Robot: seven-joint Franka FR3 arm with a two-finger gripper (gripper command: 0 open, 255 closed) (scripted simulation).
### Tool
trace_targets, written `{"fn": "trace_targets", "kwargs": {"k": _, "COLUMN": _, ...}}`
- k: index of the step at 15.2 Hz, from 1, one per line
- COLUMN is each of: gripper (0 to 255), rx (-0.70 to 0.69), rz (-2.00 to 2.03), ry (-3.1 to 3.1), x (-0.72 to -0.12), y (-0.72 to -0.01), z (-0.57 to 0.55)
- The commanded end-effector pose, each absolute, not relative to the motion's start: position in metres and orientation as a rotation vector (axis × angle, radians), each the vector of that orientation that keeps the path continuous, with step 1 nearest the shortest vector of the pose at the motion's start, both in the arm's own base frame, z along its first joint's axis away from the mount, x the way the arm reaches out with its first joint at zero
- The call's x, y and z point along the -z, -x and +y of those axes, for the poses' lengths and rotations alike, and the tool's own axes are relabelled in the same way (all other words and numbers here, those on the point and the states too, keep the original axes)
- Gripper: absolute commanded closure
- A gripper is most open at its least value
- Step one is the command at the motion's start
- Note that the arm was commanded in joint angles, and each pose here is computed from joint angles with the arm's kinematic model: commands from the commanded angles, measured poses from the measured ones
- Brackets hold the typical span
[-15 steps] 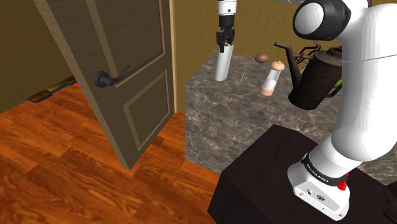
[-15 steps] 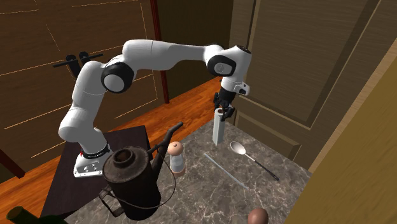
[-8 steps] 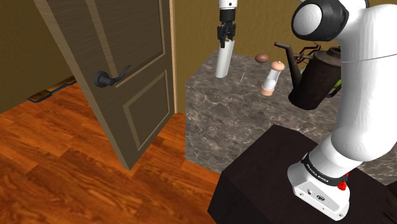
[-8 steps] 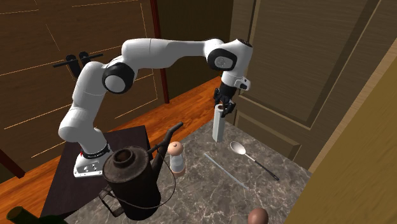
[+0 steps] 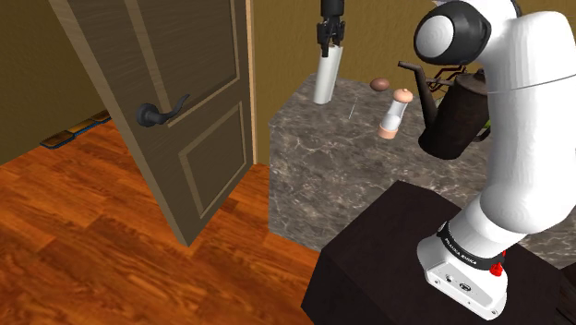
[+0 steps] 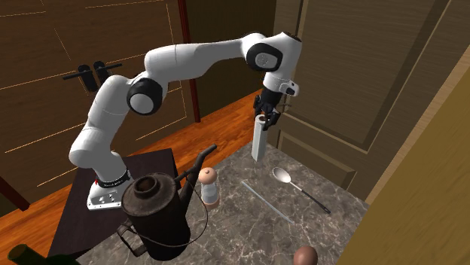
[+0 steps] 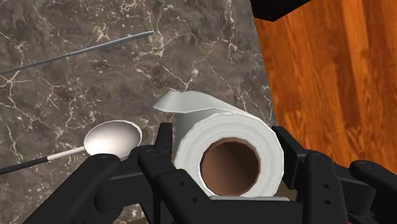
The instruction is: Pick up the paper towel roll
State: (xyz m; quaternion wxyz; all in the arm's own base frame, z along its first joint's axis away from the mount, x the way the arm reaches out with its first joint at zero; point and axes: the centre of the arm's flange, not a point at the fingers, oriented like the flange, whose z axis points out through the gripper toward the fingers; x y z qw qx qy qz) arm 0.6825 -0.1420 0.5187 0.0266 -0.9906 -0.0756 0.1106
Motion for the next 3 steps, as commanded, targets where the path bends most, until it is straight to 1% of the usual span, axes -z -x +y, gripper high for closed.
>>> {"fn": "trace_targets", "kwargs": {"k": 1, "gripper": 255, "rx": -0.343, "rz": -0.233, "ry": 3.060, "x": -0.5295, "y": -0.6818, "z": -0.1419}}
{"fn": "trace_targets", "kwargs": {"k": 3, "gripper": 255, "rx": -0.343, "rz": -0.233, "ry": 3.060, "x": -0.5303, "y": -0.6818, "z": -0.1419}}
